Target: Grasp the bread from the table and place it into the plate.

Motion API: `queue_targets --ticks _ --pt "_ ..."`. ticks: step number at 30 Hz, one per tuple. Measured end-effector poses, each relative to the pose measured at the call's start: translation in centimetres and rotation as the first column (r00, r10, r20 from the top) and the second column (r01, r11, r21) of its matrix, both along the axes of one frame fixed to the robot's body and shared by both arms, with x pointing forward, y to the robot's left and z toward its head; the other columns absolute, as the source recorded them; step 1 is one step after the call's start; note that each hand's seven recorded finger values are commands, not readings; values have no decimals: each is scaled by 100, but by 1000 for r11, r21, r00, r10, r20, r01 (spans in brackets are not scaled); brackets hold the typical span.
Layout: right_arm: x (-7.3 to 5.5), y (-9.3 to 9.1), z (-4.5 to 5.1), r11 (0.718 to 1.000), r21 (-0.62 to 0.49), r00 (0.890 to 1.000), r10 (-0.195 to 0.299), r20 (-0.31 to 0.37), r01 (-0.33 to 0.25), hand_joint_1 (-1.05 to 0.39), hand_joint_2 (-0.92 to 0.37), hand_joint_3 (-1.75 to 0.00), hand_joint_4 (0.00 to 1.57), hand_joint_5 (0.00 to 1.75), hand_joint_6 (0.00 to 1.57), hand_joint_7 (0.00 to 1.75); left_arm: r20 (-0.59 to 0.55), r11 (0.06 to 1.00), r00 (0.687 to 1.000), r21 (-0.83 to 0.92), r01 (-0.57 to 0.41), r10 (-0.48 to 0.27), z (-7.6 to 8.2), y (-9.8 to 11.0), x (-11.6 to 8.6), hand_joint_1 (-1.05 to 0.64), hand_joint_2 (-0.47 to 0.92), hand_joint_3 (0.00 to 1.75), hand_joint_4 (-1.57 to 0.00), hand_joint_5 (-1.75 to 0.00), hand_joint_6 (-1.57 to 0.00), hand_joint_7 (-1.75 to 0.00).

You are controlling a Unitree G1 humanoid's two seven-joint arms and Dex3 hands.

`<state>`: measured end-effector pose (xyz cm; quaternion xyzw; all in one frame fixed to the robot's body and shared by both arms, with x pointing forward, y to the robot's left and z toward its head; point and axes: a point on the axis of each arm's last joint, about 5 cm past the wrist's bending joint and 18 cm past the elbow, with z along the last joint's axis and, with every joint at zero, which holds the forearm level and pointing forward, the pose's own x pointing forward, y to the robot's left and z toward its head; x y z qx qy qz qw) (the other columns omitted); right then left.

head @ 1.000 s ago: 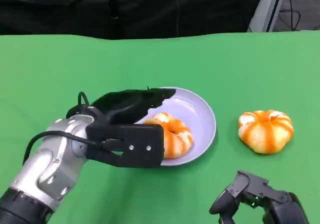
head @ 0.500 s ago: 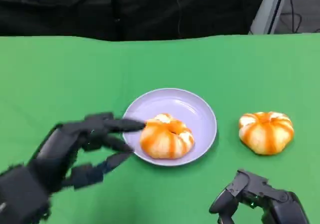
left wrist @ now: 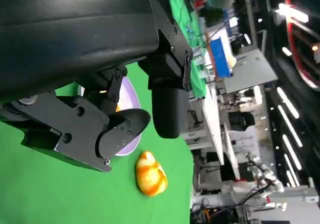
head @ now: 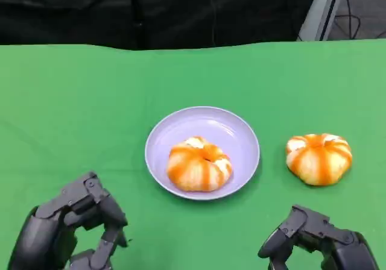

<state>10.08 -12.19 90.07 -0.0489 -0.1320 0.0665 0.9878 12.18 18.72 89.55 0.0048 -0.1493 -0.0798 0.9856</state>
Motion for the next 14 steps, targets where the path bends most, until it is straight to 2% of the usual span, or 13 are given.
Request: queue_targets --ticks 3,12,14 --pt "-1 -7 1 1000 0 1000 -3 4 3 -8 -36 -129 70 159 79 128 5 1000 1000 7 -16 16 -52 32 10 -8 48 108 -82 -175 -67 -170" --pt "-2 -10 1 1000 0 1000 -3 15 3 -9 -34 -132 71 160 79 130 9 1000 1000 16 -13 13 -57 34 48 -7 51 108 -84 -175 -69 -166" --pt "-4 -10 1 1000 1 1000 -2 21 2 -8 -34 -132 71 160 78 130 6 1000 1000 14 -13 13 -58 34 48 -5 43 122 -86 -175 -71 -167"
